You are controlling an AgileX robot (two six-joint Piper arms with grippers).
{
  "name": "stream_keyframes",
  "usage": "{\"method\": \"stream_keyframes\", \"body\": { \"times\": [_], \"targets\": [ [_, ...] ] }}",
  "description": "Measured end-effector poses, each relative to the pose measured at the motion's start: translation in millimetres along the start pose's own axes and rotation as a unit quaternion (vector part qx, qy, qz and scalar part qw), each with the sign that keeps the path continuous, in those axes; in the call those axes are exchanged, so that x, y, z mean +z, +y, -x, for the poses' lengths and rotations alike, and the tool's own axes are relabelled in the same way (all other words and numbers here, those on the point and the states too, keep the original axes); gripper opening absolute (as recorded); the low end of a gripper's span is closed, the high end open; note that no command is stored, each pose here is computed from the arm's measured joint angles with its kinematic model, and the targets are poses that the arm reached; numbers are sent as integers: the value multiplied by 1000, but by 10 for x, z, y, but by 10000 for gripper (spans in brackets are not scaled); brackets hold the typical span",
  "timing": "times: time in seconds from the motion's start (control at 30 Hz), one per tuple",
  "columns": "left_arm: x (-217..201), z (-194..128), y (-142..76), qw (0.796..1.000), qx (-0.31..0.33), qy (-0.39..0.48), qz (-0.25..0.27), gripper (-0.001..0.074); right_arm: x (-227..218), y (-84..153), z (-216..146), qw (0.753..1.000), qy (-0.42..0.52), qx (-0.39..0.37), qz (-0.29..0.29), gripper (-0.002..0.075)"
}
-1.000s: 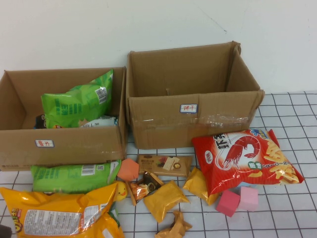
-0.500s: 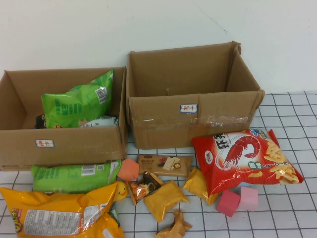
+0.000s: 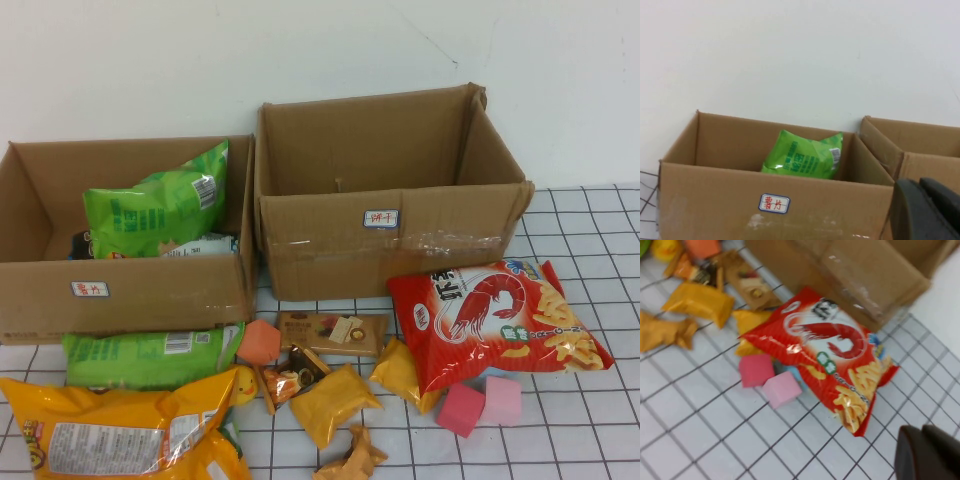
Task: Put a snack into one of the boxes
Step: Pick up the potato chip
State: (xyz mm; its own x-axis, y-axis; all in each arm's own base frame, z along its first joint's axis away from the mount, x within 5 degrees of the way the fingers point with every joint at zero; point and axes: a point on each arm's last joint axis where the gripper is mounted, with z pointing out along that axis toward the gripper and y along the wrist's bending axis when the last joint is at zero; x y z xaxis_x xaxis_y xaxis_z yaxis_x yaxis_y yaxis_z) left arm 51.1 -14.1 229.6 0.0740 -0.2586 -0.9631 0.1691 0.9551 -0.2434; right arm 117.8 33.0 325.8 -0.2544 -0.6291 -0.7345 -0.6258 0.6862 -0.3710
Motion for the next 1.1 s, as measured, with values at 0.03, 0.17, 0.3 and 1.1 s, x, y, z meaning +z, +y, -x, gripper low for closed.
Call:
{"method": "stream_keyframes", "body": {
  "times": [0.03, 0.17, 0.3, 1.1],
  "targets": [
    [0, -2, -4, 1000, 0, 1, -2, -3, 22, -40, 44, 1000, 6, -11, 13, -1],
    [-1, -17, -31, 1000, 1, 9, -17, -3, 154, -130, 182, 996, 22, -58, 66, -1],
    [-4, -40, -74, 999, 3, 22, -41, -3, 345, -141, 285, 985, 28, -134, 107, -1],
    [-14, -74, -137, 996, 5, 40, -76, -3, 2243, 555, 402, 915, 59, -359, 174, 599]
  ]
}}
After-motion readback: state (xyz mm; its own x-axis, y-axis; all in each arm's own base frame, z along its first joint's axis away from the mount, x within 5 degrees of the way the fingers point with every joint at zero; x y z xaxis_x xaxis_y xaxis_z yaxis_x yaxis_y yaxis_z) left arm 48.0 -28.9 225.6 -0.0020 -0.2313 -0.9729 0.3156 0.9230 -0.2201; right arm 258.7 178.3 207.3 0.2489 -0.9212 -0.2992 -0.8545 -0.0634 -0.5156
